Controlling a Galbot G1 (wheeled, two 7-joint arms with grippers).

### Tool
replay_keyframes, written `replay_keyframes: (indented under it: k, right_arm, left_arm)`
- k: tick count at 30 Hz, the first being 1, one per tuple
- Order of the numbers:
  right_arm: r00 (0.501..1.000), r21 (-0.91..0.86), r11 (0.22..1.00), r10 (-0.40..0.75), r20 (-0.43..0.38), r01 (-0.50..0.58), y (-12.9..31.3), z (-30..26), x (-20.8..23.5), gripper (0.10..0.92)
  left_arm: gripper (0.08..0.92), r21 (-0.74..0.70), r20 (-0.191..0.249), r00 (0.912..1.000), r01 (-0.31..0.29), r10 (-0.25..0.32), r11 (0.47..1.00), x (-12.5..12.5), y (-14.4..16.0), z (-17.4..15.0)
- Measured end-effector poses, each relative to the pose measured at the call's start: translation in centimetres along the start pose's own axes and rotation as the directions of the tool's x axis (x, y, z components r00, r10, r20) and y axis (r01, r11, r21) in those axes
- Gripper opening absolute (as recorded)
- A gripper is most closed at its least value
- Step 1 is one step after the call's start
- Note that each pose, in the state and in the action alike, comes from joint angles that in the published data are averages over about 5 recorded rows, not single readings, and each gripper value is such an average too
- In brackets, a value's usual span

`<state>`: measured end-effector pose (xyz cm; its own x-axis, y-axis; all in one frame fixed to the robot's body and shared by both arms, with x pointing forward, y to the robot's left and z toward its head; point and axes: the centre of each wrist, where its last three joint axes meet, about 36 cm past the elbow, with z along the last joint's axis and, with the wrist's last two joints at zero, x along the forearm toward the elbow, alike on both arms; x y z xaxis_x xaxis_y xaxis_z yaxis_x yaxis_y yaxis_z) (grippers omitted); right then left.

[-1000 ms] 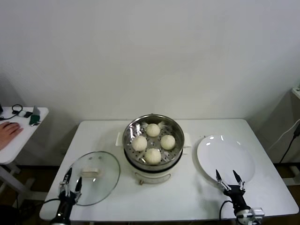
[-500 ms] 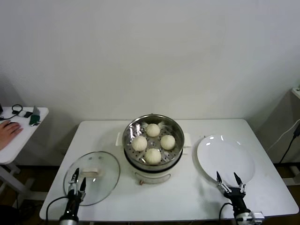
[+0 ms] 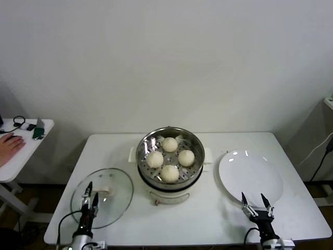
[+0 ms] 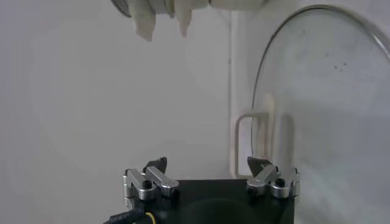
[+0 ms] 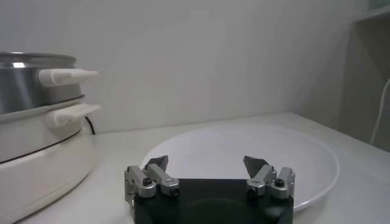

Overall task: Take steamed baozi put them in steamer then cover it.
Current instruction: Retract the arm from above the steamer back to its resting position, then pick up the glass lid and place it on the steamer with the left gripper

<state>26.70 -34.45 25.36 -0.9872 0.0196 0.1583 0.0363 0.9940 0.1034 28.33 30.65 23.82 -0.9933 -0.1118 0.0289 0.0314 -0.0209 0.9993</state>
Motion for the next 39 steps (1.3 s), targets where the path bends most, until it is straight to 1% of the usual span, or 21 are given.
replay_keyframes:
  k: [4, 7, 11, 19, 28, 30, 34, 39]
  right_arm:
    - [1.0, 0.001, 1.0, 0.002, 0.003, -0.002, -0.1, 0.0, 0.0, 0.823]
    - [1.0, 0.001, 1.0, 0.003, 0.006, -0.003, -0.1, 0.0, 0.0, 0.823]
    - [1.0, 0.001, 1.0, 0.004, 0.01, -0.004, -0.1, 0.0, 0.0, 0.823]
    - [1.0, 0.001, 1.0, 0.007, 0.014, -0.007, -0.2, 0.1, -0.2, 0.823]
    - [1.0, 0.002, 1.0, 0.007, 0.017, -0.007, -0.1, 0.2, -0.3, 0.823]
    - [1.0, 0.002, 1.0, 0.006, 0.018, -0.006, -0.1, 0.1, -0.3, 0.823]
    - [1.0, 0.007, 1.0, 0.01, 0.018, -0.01, -0.2, -0.2, -0.3, 0.823]
    - [1.0, 0.028, 1.0, 0.007, 0.01, -0.007, -0.4, -0.9, -0.2, 0.823]
  left_arm:
    - [0.811, -0.007, -0.003, 1.0, 0.001, -0.001, 1.0, -0.7, -0.1, -0.1]
    - [0.761, -0.013, -0.006, 1.0, 0.001, -0.001, 1.0, -1.2, -0.3, -0.1]
    - [0.65, -0.023, -0.008, 0.9999, -0.006, 0.006, 1.0, -1.7, -0.6, 0.0]
    - [0.416, -0.032, -0.01, 0.9994, -0.033, 0.033, 0.999, -1.7, -1.7, 0.0]
    - [0.166, -0.02, -0.01, 0.9995, -0.031, 0.031, 0.999, -2.0, -2.2, -0.4]
    - [0.141, -0.017, -0.009, 0.9996, -0.028, 0.027, 0.999, -2.0, -2.1, -0.4]
    - [0.137, -0.012, -0.008, 0.9998, -0.02, 0.02, 1.0, -1.9, -1.6, -0.3]
    - [0.137, 0.005, -0.013, 0.9999, 0.009, -0.009, 1.0, -2.1, 0.6, -0.2]
